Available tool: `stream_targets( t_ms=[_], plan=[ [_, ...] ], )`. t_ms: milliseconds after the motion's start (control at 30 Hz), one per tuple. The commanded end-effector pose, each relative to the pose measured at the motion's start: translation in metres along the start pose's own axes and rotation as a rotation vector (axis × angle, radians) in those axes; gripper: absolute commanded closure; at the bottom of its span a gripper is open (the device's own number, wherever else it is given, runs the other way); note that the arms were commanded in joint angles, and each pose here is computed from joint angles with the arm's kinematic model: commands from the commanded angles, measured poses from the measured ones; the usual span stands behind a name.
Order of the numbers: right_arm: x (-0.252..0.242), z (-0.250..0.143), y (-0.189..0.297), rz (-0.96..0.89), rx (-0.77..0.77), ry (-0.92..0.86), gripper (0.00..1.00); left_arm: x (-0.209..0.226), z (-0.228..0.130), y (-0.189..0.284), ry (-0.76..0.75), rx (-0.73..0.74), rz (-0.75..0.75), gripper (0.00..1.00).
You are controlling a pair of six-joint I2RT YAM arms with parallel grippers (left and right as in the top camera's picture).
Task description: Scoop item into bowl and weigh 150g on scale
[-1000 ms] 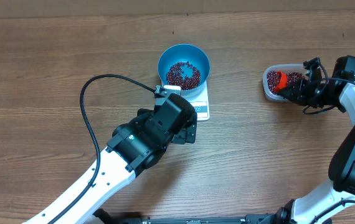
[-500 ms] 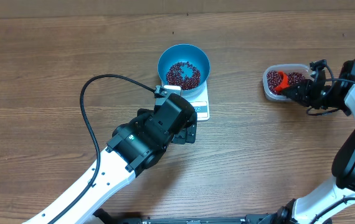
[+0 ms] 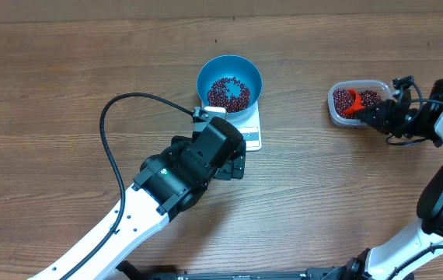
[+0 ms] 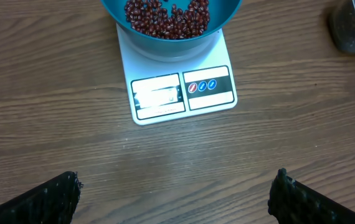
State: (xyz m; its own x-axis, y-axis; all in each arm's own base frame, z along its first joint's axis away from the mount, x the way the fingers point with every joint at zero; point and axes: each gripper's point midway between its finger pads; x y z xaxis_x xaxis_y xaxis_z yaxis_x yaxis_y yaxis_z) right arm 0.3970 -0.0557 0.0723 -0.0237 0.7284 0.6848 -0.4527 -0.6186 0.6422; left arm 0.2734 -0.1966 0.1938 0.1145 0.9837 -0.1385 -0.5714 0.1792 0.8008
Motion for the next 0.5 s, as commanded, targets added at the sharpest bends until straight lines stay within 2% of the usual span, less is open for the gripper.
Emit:
stream_targets(
  t_ms=[0, 200, 467],
  plan=[
    [0.015, 0.002, 0.000, 0.104, -0.024, 0.008, 0.96, 0.000, 0.001, 0.000, 0.011, -0.006, 0.007, 0.00],
    [0.022, 0.002, 0.002, 0.147, -0.030, -0.002, 0.96, 0.000, 0.001, 0.000, 0.011, -0.006, 0.007, 0.00],
    [0.005, -0.001, 0.020, 0.133, -0.049, -0.081, 0.96, 0.000, 0.001, 0.000, 0.011, -0.006, 0.007, 0.00]
  ],
)
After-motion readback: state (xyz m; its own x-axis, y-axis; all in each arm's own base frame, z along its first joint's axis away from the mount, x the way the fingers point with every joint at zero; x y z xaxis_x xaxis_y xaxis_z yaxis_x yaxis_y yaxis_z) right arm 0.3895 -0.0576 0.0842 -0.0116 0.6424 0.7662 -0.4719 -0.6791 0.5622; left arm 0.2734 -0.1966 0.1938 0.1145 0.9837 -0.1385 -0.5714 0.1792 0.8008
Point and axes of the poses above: each gripper's point midway between its finger pads, its own y axis back along the fingers, its own x axis along the line the jaws close on, z = x × y, and after that the axes turned 2 degrees about y, right-handed
